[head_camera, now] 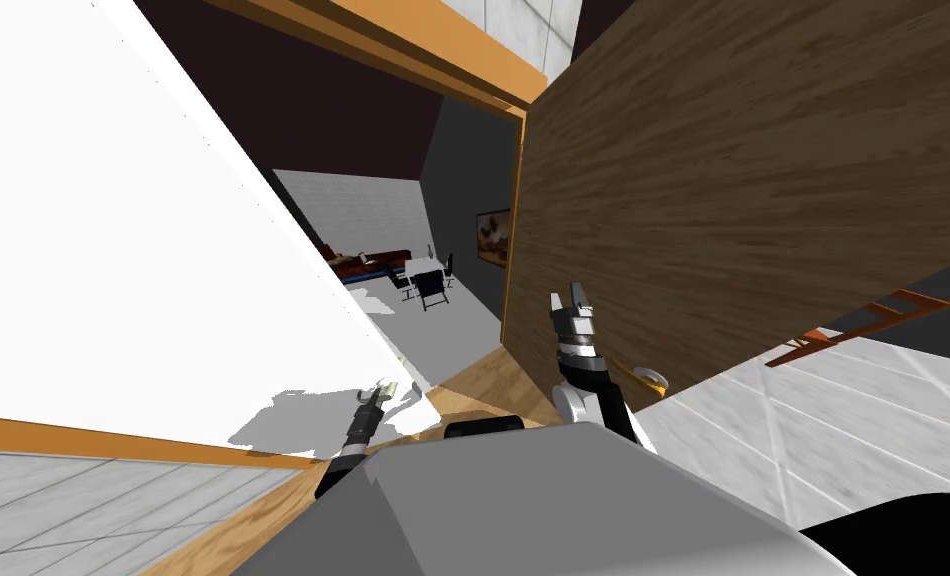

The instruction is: Pull the door open

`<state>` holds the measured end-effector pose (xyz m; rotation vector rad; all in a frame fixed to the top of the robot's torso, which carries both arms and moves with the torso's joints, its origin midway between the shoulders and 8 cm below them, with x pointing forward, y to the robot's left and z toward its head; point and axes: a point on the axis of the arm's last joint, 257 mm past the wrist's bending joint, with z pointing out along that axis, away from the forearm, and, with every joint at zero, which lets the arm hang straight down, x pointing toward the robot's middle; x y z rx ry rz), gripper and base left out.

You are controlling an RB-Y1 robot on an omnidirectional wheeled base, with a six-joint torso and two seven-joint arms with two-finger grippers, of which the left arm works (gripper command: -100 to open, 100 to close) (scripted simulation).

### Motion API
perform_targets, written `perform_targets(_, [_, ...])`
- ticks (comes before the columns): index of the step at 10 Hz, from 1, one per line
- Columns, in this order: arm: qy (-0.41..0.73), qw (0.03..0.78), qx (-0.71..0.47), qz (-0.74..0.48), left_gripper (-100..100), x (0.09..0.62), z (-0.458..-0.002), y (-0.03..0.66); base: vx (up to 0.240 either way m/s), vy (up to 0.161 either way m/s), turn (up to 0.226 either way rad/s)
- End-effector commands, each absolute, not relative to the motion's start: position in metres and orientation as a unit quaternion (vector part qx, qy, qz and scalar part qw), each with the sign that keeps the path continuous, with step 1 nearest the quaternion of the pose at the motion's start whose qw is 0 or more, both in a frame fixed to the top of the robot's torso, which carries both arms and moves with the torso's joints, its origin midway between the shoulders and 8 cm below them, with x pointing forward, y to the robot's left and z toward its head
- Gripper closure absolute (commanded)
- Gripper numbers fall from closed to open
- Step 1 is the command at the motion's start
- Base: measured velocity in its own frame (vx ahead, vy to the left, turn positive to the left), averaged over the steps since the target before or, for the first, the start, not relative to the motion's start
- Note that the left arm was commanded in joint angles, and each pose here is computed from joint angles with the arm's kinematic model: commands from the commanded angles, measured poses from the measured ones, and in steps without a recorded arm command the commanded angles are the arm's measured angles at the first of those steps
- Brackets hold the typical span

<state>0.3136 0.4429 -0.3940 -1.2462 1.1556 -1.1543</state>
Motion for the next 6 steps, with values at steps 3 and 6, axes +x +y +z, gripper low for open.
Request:
perform_targets(3, [0.489,0.511,-0.511,-0.489,100,0.291,-0.392,0.446,-0.195,0.042,-0.146])
perform_targets(6, [0.492,0.506,-0.510,-0.492,100,0.289,-0.395,0.442,-0.176,0.045,-0.144])
